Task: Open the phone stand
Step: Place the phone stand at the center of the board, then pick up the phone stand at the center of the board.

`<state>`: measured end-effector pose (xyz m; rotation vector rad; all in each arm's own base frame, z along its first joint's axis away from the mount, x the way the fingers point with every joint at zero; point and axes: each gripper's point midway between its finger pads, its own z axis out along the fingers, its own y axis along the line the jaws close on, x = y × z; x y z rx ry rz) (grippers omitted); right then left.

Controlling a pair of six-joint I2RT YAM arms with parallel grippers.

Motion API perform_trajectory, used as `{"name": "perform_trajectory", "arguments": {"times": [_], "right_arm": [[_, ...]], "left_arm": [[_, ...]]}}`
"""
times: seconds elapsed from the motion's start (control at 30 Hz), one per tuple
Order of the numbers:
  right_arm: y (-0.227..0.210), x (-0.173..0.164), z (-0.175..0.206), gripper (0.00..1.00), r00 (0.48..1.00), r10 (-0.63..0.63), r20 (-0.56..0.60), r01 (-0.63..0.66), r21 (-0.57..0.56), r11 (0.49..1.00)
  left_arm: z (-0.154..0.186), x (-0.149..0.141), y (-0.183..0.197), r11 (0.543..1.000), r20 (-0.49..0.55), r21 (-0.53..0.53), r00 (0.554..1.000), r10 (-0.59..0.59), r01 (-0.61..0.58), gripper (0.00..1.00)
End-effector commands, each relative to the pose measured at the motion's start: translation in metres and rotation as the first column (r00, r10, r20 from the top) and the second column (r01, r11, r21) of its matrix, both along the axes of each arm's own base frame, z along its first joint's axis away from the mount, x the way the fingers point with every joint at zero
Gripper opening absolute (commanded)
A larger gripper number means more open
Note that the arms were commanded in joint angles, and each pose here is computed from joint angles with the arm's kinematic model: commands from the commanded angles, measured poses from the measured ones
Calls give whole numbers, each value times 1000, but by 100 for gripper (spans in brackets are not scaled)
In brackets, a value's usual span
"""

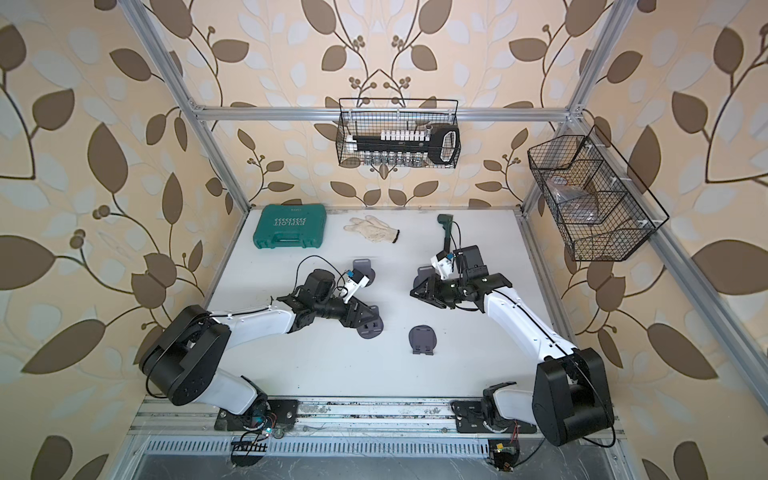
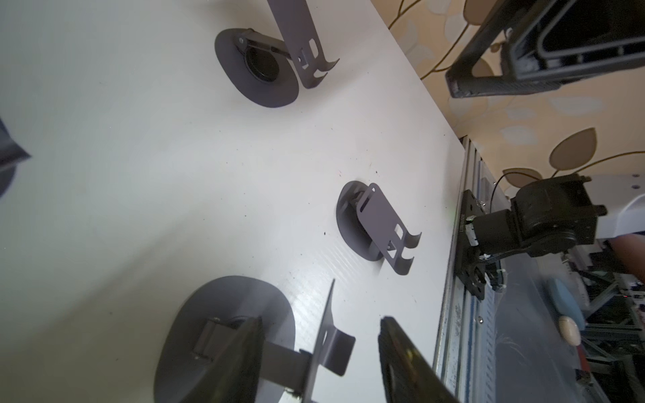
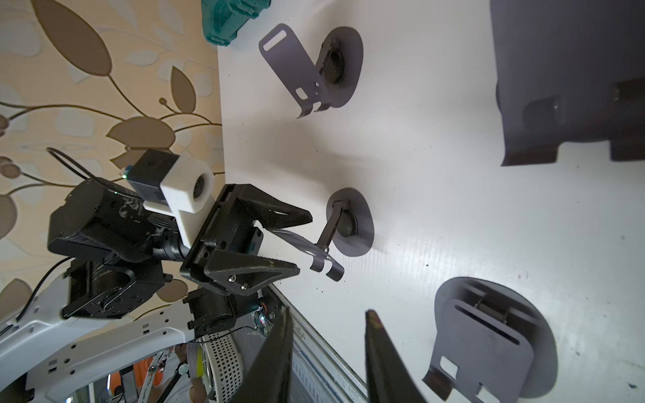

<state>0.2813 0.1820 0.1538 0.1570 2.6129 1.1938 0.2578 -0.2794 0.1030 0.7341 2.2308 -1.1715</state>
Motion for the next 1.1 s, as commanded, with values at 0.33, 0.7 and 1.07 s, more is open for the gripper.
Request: {"name": "perform_trajectory", "arguments": {"times": [0.33, 0.7, 1.07], "right_arm": [[-39, -17, 36, 33, 978, -53, 202, 83, -144, 986], [-59, -45, 50, 39, 952, -98, 291, 156, -182, 971], [-75, -60, 52, 45, 934, -118, 338, 205, -234, 950]], "left_arm": [[98, 44, 37, 937, 121, 112, 941, 317, -330, 69], [125, -5, -23, 971, 10, 152, 983, 184, -183, 69], [88, -54, -75, 972, -78, 189, 985, 154, -137, 69]]}}
